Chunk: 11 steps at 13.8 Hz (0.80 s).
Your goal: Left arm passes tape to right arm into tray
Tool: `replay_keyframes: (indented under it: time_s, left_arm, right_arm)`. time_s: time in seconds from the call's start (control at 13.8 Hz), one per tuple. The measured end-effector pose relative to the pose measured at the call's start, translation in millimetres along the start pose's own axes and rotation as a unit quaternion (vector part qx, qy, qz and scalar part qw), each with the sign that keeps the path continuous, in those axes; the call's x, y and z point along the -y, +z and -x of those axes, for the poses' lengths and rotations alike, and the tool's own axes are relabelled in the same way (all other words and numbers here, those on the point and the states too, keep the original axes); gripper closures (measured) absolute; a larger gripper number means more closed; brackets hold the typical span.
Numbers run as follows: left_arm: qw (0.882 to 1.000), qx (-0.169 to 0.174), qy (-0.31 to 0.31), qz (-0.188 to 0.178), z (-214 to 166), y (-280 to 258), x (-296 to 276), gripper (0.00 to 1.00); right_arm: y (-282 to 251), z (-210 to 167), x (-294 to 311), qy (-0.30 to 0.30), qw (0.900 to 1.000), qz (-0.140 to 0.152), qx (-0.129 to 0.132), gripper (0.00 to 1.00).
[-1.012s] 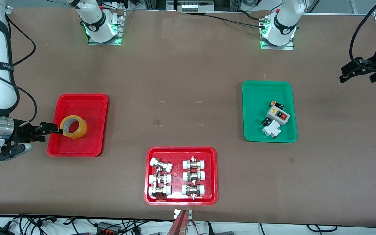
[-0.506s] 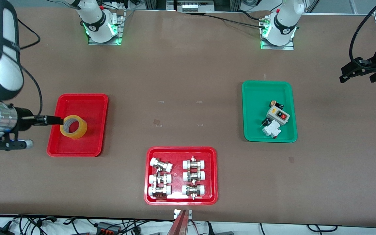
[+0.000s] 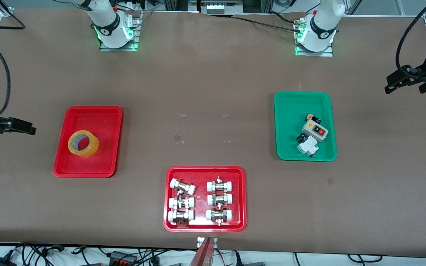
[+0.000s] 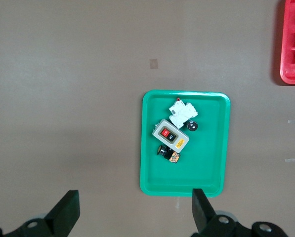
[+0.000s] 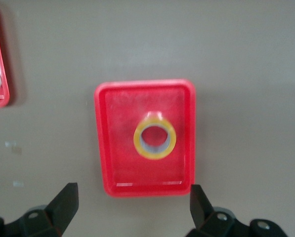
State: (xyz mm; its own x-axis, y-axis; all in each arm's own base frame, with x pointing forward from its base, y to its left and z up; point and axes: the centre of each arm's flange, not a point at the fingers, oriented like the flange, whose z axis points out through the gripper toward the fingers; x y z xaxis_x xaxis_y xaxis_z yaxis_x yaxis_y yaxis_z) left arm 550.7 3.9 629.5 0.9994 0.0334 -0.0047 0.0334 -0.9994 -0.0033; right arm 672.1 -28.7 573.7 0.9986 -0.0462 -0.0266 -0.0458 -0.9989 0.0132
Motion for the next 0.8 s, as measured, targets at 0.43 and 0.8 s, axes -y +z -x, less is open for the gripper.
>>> replay_keyframes:
  time_s: [0.43, 0.8]
  left_arm:
    - [1.000, 0.000, 0.000, 0.000, 0.0, 0.0, 0.1, 0.00]
    - [1.000, 0.000, 0.000, 0.000, 0.0, 0.0, 0.1, 0.00]
  right_arm:
    - [-7.0, 24.5, -12.9, 0.003, 1.000, 0.004, -0.030, 0.00]
    - [8.8, 59.9, -16.4, -0.008, 1.000, 0.016, -0.021, 0.00]
